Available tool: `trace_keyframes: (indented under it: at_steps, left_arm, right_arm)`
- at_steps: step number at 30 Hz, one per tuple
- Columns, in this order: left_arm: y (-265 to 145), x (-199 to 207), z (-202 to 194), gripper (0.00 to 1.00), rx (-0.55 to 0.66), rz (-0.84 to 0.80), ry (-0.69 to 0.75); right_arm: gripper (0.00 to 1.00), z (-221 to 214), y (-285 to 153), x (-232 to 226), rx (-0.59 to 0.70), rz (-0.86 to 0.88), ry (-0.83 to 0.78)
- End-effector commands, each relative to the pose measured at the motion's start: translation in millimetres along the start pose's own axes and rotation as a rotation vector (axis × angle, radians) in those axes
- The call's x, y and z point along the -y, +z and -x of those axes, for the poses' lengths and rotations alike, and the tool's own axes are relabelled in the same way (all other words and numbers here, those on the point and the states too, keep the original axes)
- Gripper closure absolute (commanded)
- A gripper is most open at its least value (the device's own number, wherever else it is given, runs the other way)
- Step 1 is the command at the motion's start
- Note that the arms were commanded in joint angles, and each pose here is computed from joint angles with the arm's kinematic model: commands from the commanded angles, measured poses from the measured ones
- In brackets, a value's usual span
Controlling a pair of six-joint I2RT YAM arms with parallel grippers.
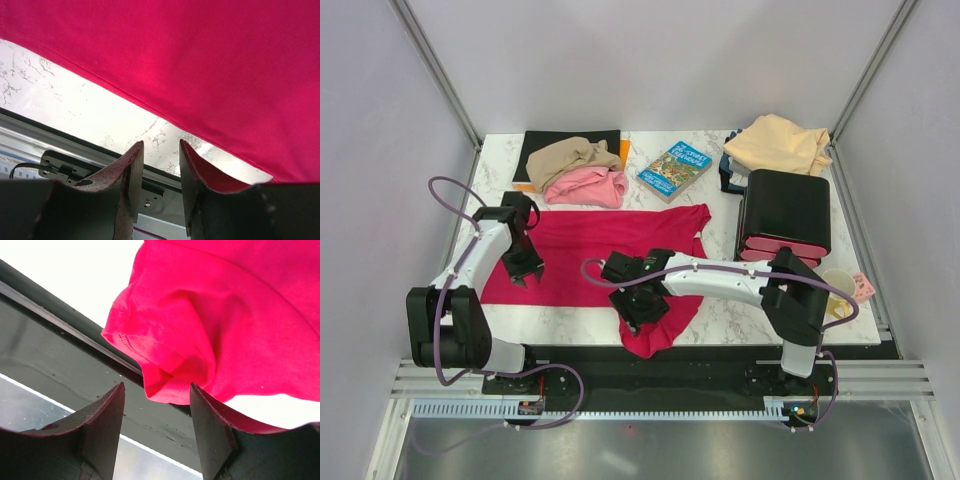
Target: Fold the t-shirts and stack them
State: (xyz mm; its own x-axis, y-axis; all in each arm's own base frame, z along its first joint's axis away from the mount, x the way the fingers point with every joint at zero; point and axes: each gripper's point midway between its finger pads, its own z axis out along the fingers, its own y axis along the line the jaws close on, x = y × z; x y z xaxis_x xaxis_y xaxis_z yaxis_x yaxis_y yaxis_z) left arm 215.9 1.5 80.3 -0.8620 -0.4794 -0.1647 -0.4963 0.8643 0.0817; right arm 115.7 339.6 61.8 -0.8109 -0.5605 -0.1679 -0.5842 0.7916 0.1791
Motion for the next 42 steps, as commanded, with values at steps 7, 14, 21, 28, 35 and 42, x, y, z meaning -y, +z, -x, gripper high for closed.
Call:
trace_keyframes:
  at_steps: [7,14,21,28,35,42]
  left_arm:
    - [-14,7,23,0.59,0.068,-0.046,0.022]
    - [-12,9,23,0.59,0.063,-0.054,0.022]
    - [-13,8,22,0.59,0.071,-0.056,0.024]
    - [-13,8,22,0.59,0.071,-0.056,0.026]
    - [-13,10,23,0.59,0.068,-0.065,0.027]
    - [-15,12,24,0.59,0.068,-0.075,0.029]
  right_arm:
    - [0.38,-23,-1,12,-0.079,-0.117,0.004]
    - [0.38,-35,5,26,-0.096,-0.189,0.004]
    - [0.39,-41,9,27,-0.117,-0.213,-0.002]
    - [0.39,-41,9,36,-0.105,-0.26,-0.012]
    - [0.39,-36,-1,46,-0.067,-0.305,-0.009]
    - [0.39,-27,-14,49,-0.028,-0.315,0.0]
